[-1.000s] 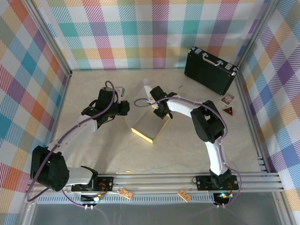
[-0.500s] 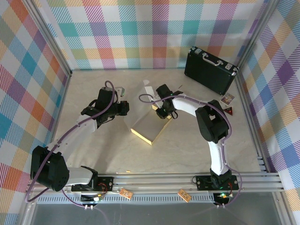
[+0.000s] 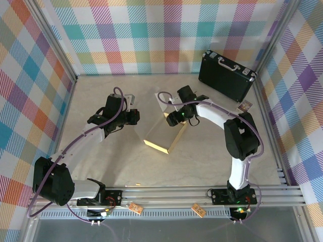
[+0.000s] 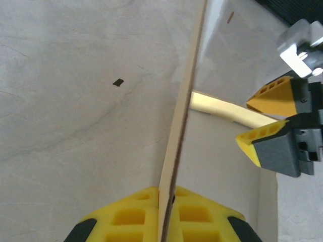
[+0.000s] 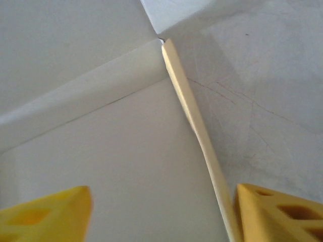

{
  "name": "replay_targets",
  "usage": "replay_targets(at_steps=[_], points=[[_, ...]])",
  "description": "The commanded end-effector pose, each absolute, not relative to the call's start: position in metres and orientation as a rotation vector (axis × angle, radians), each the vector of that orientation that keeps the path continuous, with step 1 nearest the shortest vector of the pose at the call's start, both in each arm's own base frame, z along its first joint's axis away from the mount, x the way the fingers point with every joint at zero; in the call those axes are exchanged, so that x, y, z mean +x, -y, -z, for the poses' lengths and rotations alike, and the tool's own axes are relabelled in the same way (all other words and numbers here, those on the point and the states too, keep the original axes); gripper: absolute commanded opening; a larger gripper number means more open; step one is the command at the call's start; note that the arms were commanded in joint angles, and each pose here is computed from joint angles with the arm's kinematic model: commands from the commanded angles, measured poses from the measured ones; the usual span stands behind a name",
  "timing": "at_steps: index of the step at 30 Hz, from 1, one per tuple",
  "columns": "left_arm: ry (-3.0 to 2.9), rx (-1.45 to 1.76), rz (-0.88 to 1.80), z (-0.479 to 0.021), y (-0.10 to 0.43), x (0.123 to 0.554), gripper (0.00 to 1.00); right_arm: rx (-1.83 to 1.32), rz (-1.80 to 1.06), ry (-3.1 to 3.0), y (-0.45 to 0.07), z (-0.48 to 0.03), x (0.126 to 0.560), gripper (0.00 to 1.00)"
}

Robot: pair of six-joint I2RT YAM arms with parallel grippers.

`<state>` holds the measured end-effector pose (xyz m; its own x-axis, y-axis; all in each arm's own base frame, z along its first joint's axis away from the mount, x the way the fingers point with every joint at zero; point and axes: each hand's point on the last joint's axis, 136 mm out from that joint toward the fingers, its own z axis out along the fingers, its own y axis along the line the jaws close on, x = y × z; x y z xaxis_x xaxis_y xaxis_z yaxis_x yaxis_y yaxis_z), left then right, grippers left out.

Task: Fold the paper box

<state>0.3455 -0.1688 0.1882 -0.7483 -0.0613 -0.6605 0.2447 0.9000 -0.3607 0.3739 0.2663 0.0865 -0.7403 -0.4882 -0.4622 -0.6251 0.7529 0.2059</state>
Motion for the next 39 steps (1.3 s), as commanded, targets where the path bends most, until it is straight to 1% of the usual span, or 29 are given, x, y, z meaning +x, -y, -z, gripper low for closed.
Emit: replay_targets(at_steps=[1,5,9,11,13,18,20,21,24,27,30,32,35,39], points=[[-2.271,0.153,0.581,-0.217,0.172,0.355,0.0,-0.772,-0.595,-2.533,-0.267,-0.108,0.37,1.0],[-2.232,0.205,0.593,-0.225,0.176,0.356,0.0,-0.655,-0.59,-2.481,-0.252,-0.126,0.378,0.99],[-2.169,0.344,0.604,-0.233,0.188,0.355,0.01,-0.459,-0.544,-2.402,-0.221,-0.148,0.387,0.99],[-2.175,0.374,0.583,-0.232,0.189,0.357,0.0,-0.379,-0.582,-2.359,-0.205,-0.156,0.388,0.99],[-2.173,0.407,0.577,-0.23,0.193,0.357,0.01,-0.366,-0.652,-2.332,-0.199,-0.159,0.386,0.99],[-2.128,0.567,0.575,-0.231,0.204,0.347,0.01,-0.545,-0.717,-2.387,-0.211,-0.139,0.377,0.99],[-2.108,0.699,0.579,-0.228,0.21,0.337,0.05,-0.665,-0.786,-2.373,-0.223,-0.134,0.37,0.99],[-2.097,0.763,0.576,-0.226,0.213,0.333,0.06,-0.711,-0.794,-2.36,-0.225,-0.132,0.367,0.99],[-2.025,0.977,0.58,-0.219,0.222,0.321,0.09,-0.816,-0.75,-2.358,-0.223,-0.123,0.362,0.99],[-1.972,1.169,0.543,-0.206,0.225,0.315,0.09,-0.853,-0.718,-2.477,-0.219,-0.105,0.358,0.99],[-1.983,1.215,0.498,-0.197,0.225,0.326,0.07,-0.857,-0.73,-2.551,-0.222,-0.092,0.351,0.88],[-2.01,1.239,0.492,-0.189,0.225,0.33,0.06,-0.852,-0.725,-2.572,-0.226,-0.084,0.344,0.85],[-2.045,1.264,0.5,-0.179,0.226,0.333,0.04,-0.805,-0.731,-2.615,-0.229,-0.072,0.338,0.77],[-2.03,1.251,0.493,-0.179,0.227,0.335,0.03,-0.674,-0.669,-2.718,-0.22,-0.056,0.34,0.59]])
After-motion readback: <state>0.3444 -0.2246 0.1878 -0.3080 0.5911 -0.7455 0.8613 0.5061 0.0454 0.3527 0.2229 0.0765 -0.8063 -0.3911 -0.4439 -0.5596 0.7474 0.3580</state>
